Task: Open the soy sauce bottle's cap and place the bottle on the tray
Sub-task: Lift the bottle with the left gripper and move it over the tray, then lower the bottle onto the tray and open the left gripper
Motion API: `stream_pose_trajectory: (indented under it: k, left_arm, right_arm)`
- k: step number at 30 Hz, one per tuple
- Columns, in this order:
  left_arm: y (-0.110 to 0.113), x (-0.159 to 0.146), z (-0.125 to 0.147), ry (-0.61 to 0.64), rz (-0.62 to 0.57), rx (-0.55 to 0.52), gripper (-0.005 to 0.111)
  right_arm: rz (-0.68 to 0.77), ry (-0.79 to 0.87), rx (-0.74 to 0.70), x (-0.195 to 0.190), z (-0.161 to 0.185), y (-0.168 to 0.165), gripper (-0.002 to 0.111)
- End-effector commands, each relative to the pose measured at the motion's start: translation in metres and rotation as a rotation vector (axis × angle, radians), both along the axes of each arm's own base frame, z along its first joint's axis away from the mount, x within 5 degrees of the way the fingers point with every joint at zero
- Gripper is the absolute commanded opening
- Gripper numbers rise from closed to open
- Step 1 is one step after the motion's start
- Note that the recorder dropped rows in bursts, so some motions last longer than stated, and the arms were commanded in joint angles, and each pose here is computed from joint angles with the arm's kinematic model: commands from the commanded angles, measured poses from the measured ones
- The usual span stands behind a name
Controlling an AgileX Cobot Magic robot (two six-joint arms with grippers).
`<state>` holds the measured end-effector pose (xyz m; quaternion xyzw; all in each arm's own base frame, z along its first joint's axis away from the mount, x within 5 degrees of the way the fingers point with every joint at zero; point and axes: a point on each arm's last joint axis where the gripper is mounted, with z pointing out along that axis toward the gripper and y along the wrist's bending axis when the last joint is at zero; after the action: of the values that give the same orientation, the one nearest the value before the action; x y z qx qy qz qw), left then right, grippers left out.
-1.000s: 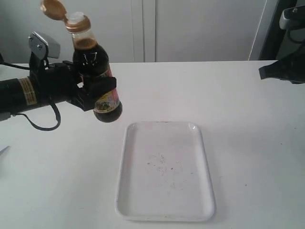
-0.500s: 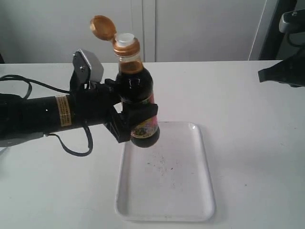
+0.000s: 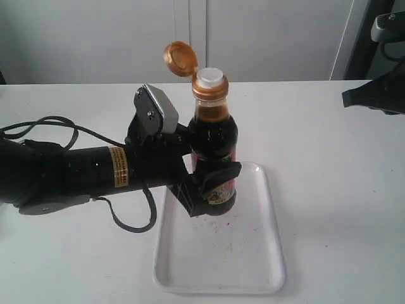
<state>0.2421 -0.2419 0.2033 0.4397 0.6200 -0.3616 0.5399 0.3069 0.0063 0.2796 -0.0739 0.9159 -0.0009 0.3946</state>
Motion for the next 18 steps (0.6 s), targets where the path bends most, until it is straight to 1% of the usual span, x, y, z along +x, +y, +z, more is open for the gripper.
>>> stream_pose_trajectory:
  k: [1, 4, 9, 14, 18]
  left_arm:
    - [-0.004, 0.001, 0.003, -0.025, -0.010, -0.076, 0.000]
    - [-0.006, 0.003, -0.008, -0.007, -0.010, -0.073, 0.000]
    - [-0.009, 0.006, -0.018, -0.011, -0.016, -0.100, 0.000]
    - [-0.011, 0.009, -0.036, 0.030, -0.013, -0.071, 0.000]
    - [-0.011, 0.009, -0.038, 0.040, -0.009, -0.062, 0.000]
  right_arm:
    - [-0.003, -0.016, 0.001, 0.000, 0.001, -0.001, 0.000]
    - [-0.004, -0.020, 0.003, 0.000, 0.002, -0.001, 0.000]
    - [-0.006, -0.020, 0.007, 0.000, 0.002, -0.001, 0.000]
    - [-0.006, -0.020, 0.007, 0.000, 0.002, -0.001, 0.000]
    - [-0.006, -0.020, 0.007, 0.000, 0.002, -0.001, 0.000]
